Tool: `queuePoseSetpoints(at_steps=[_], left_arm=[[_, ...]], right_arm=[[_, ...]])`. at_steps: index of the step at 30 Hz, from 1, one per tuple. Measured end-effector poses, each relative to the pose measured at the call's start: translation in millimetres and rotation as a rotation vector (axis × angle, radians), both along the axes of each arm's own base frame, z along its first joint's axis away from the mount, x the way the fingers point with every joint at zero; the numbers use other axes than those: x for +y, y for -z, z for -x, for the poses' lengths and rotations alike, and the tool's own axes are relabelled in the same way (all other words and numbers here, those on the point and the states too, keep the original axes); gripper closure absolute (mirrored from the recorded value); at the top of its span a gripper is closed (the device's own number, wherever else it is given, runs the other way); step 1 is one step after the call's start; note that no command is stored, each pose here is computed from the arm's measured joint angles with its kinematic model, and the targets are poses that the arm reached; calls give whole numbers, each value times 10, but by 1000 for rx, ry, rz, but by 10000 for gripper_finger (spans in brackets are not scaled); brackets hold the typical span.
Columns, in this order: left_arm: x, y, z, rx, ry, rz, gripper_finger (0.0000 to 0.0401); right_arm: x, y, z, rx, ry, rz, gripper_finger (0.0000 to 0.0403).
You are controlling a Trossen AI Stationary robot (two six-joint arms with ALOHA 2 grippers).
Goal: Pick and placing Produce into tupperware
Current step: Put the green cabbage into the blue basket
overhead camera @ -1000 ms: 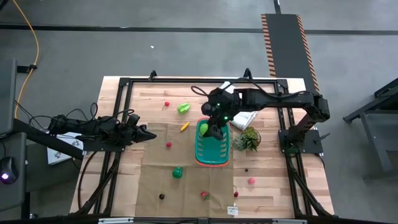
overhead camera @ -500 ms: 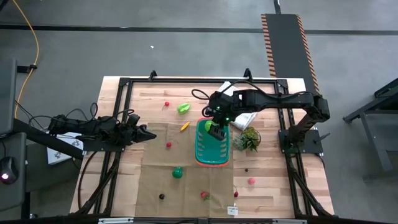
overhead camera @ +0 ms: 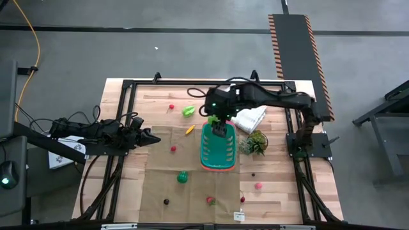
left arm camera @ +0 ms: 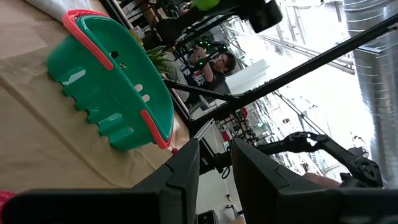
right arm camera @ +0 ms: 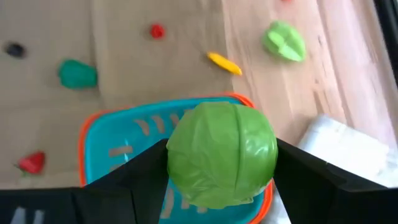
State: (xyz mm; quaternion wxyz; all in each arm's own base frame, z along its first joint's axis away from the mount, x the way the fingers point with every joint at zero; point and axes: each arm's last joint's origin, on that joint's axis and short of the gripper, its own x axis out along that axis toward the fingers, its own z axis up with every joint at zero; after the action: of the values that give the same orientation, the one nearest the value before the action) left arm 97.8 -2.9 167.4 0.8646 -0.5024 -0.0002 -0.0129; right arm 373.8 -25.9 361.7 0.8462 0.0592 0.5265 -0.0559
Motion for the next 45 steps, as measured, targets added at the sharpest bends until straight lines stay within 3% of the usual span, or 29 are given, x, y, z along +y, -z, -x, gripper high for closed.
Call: queuePoseSetpoints(at_steps=[11, 19, 45], left_arm=[[-2, -1, 0, 0, 6, 0, 318], [-9, 1, 1, 2, 30, -1, 318], [-9, 2, 0, 3, 30, -1, 318]], right_arm=[[165, 491, -274, 214, -78, 6, 160], [345, 748, -410, 254, -125, 9, 160], [530, 1545, -348, 316, -134, -2, 160]])
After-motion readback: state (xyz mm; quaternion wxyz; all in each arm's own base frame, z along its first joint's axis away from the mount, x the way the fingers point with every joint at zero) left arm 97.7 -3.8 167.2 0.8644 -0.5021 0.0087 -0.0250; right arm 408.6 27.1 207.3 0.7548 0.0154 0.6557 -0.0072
